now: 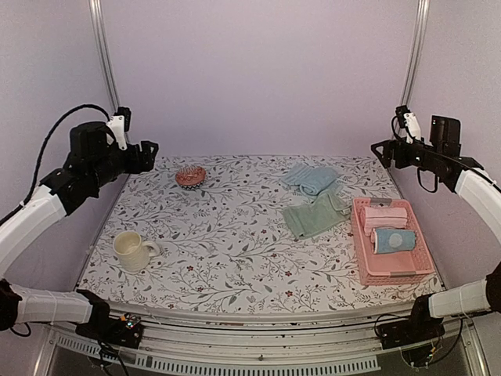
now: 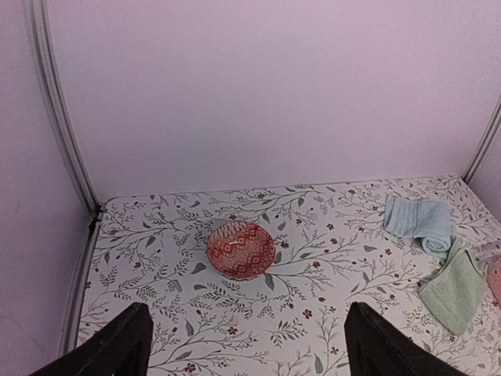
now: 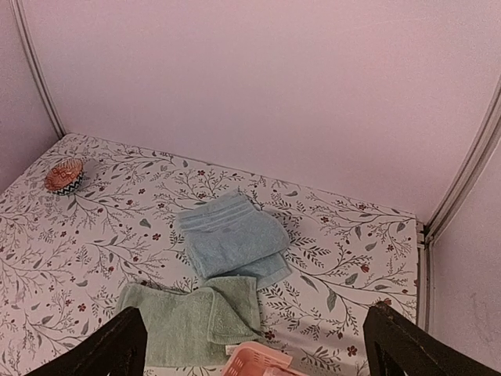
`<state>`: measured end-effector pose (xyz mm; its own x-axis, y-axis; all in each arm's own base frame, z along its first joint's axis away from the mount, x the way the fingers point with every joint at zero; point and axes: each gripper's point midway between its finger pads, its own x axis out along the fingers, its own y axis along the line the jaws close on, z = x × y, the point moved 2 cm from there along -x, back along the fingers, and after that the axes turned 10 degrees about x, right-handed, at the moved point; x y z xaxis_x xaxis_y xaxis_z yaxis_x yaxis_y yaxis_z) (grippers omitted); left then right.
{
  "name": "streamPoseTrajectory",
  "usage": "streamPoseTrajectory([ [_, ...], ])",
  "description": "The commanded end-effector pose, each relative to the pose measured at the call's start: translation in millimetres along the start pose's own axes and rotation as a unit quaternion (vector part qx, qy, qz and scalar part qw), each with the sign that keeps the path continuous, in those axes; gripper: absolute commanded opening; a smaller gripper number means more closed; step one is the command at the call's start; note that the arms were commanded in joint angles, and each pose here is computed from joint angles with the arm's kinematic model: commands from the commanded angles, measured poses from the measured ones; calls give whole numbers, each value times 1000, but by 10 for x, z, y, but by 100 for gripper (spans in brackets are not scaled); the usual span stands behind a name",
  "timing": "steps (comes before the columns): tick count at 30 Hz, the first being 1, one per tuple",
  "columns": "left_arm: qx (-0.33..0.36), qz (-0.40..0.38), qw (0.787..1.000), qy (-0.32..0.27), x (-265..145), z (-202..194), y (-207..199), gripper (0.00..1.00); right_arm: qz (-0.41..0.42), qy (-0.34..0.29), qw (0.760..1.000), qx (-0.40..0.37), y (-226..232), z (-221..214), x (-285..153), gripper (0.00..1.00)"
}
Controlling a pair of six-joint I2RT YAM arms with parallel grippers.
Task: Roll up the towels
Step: Adjust the bin at the corner of the board.
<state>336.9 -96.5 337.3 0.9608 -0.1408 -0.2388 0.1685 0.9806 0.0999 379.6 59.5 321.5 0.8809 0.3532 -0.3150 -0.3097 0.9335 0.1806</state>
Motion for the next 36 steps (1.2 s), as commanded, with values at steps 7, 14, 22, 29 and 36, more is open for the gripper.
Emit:
streamPoseTrajectory([
  [7,6,-149,988,37,146,-125,-809,76,108,78,989,-64,419,-395,-194,87],
  [14,-1,-244,966,89,46,-496,-1459,70,196,153,958,-145,901,-914,-364,67],
  [22,15,-311,934,177,47,-1055,-2088,64,261,286,899,-206,1189,-1765,-377,27],
  [29,41,-354,904,235,70,-1473,-2601,65,250,383,854,-247,1143,-2315,-331,21],
  [36,16,-362,894,264,158,-1735,-2926,65,196,452,829,-264,910,-2604,-196,16],
])
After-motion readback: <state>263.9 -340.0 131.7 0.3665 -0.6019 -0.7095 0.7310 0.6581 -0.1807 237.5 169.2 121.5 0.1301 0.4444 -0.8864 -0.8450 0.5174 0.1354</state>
